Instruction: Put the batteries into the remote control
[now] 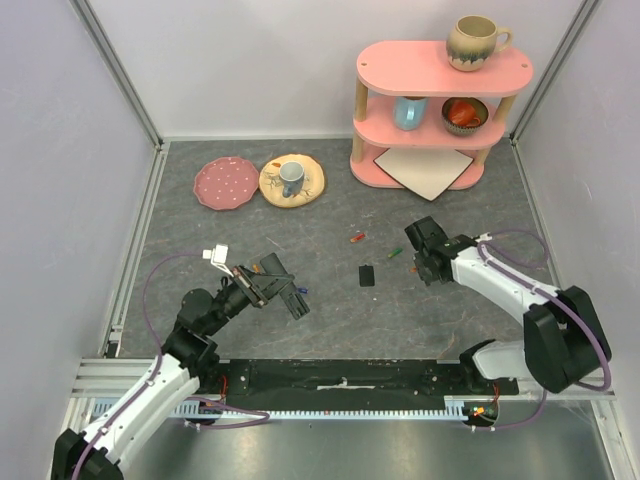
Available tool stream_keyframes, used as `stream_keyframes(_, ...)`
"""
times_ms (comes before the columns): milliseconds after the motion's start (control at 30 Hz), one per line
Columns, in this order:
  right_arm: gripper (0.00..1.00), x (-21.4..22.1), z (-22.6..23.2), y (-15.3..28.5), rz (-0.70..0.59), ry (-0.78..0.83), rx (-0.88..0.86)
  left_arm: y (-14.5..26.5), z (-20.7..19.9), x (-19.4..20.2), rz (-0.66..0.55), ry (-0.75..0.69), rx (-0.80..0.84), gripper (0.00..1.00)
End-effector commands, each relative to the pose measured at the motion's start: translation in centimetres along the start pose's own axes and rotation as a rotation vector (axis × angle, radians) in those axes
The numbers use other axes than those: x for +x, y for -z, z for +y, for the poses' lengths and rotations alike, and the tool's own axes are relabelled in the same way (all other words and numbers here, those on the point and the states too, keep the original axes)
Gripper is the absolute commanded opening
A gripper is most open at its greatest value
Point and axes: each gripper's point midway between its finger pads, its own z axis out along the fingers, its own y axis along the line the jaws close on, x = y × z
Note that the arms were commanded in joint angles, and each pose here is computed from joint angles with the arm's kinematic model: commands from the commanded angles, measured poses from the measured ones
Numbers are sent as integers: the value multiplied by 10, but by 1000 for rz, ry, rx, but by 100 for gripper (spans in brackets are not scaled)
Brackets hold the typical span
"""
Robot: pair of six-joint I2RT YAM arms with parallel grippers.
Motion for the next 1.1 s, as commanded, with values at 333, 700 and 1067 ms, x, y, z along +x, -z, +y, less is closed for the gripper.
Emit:
stream_keyframes(333, 16, 0, -12, -24, -94, -34, 126, 5, 13, -12, -96, 46, -54, 2)
stream_keyframes(700, 38, 17, -17, -32, -27, 57, 154, 4, 20, -7, -73, 62, -81, 2)
stream_keyframes(1067, 53, -23, 26, 20, -121, 388, -65, 6, 21, -6, -74, 56, -86, 2)
